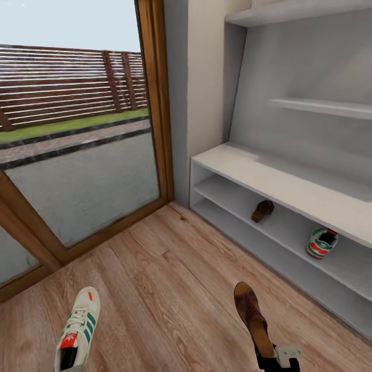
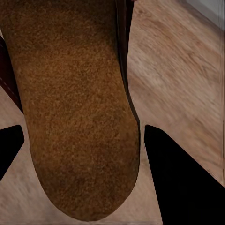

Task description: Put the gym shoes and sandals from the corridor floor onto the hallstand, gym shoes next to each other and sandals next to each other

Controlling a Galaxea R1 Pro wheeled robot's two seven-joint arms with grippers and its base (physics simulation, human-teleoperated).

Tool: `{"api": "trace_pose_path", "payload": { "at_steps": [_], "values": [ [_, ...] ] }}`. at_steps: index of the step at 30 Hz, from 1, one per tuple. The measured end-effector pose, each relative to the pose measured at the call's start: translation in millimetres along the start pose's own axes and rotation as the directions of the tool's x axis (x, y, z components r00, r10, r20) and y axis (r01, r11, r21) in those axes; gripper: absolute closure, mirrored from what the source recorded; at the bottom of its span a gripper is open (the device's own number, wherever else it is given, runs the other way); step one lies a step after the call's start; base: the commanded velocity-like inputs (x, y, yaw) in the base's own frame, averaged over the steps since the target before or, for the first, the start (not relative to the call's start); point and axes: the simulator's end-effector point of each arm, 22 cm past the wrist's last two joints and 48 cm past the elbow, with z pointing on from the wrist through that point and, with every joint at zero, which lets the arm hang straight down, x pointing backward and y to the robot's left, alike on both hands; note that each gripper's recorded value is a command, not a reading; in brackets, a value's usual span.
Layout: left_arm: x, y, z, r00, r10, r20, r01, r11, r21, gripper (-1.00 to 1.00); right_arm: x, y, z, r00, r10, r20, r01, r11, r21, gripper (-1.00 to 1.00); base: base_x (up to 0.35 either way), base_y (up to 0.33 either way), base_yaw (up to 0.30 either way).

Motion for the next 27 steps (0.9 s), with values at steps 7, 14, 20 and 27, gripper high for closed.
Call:
{"api": "trace_pose_path", "payload": {
  "at_steps": [7,14,20,27],
  "values": [
    [-0.9,-2.7,-0.1,1.000,-0.001,0.002,0.001,1.000,0.004,1.00,-2.0,-0.4,0.1,1.000,0.000,0.004,0.000,1.000,0.001,1.00,-0.290,-0.075,-0.240],
    [-3.0,-2.7,-0.3,1.000,-0.004,0.007,0.003,1.000,0.004,1.00,-4.2,-0.4,-0.1,1.000,0.000,0.009,0.000,1.000,0.001,1.00,-0.048,-0.016,-0.240],
    [-4.8,-2.8,-0.2,1.000,-0.005,0.012,0.005,1.000,0.004,1.00,-5.8,-0.6,-0.2,1.000,0.001,0.012,-0.001,1.000,0.001,1.00,-0.001,0.000,-0.240],
    [-6.4,-3.0,-0.2,1.000,-0.006,0.015,0.006,1.000,0.004,1.00,-7.7,-0.8,-0.3,1.000,0.001,0.017,-0.001,1.000,0.002,1.00,0.000,0.000,-0.240]
  ]
}}
